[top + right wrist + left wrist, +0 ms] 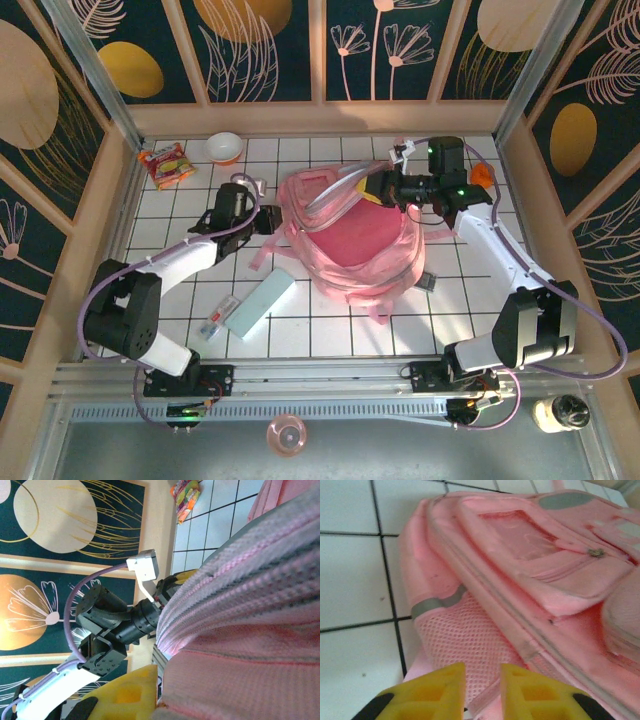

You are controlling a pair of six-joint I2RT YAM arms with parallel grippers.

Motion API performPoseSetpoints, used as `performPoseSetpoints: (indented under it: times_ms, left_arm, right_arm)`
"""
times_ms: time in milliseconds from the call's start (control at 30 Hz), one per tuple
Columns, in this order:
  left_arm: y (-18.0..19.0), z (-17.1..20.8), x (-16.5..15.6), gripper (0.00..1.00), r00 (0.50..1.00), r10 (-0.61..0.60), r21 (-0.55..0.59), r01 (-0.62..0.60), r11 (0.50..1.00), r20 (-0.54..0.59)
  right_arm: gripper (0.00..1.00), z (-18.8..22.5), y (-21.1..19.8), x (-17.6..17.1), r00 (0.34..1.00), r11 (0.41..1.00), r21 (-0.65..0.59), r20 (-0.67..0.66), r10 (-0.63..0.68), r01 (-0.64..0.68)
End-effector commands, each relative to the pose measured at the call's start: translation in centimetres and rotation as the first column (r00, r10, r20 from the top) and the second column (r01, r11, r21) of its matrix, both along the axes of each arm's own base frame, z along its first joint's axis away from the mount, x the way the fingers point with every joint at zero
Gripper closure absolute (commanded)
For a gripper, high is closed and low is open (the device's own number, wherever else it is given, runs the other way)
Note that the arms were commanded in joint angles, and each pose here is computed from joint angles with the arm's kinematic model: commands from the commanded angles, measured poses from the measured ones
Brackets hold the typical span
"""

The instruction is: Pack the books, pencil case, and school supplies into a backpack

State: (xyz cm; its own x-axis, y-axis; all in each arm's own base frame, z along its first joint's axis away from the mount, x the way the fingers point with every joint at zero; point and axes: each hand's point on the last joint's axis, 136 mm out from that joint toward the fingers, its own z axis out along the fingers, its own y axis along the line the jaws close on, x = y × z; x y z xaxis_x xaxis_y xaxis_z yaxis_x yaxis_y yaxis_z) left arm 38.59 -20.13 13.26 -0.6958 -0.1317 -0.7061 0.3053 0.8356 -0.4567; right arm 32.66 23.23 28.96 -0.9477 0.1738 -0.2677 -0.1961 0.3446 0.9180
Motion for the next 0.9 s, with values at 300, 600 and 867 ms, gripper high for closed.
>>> performPoseSetpoints:
  times_ms: [300, 600, 867]
  left_arm:
    - [-3.3, 3.4, -8.6, 0.27, 0.752, -0.580, 0.194, 0.547, 0.814, 0.313]
    - [-3.1, 0.7, -8.0, 0.24, 0.597, -0.730, 0.452, 0.578, 0.679, 0.333]
    - [-4.7, 1.6, -6.7, 0.31, 0.540, -0.738, 0.434, 0.597, 0.675, 0.404]
  right_arm:
    - [1.00, 5.6, 0.5, 0.0, 0.980, 0.995, 0.074, 0.192, 0.047, -0.062]
    - [1.00, 5.7, 0.7, -0.1, 0.980, 0.995, 0.075, 0.190, 0.054, -0.069]
    - [1.00, 5.6, 1.3, -0.6, 0.980, 0.993, 0.075, 0.185, 0.080, -0.095]
